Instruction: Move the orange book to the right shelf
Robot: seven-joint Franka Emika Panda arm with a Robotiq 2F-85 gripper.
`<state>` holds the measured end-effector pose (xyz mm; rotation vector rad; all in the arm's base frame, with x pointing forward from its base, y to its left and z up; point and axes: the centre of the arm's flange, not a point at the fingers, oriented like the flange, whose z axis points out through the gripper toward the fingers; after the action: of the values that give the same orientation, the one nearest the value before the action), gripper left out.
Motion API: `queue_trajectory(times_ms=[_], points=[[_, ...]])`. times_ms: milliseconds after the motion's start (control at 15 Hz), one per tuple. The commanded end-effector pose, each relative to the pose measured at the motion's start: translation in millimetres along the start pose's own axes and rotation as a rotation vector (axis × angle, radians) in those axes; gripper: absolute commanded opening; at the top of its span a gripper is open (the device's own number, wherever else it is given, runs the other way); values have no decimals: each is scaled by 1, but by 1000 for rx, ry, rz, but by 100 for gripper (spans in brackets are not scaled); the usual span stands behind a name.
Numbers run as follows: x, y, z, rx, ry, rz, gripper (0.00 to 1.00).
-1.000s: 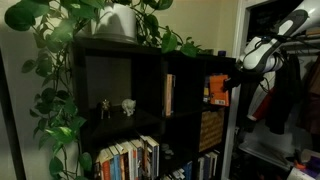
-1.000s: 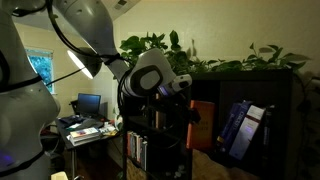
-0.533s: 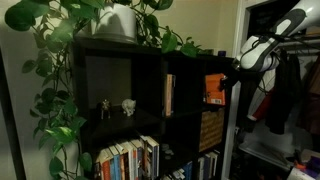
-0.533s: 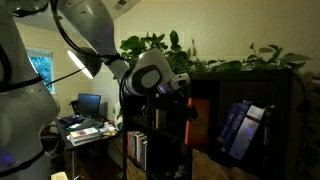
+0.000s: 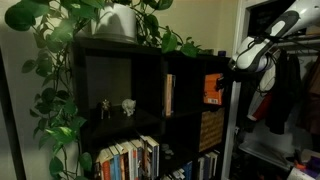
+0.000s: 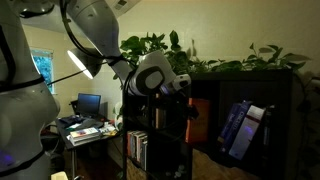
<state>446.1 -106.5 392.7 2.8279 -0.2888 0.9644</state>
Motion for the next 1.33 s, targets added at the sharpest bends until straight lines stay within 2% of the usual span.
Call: queue_trajectory(times_ms=[0, 800, 1267], points=[[13, 0, 8, 9, 39, 33, 10], [30, 5, 45, 41, 73, 91, 10], [43, 20, 71, 37, 70, 115, 10]])
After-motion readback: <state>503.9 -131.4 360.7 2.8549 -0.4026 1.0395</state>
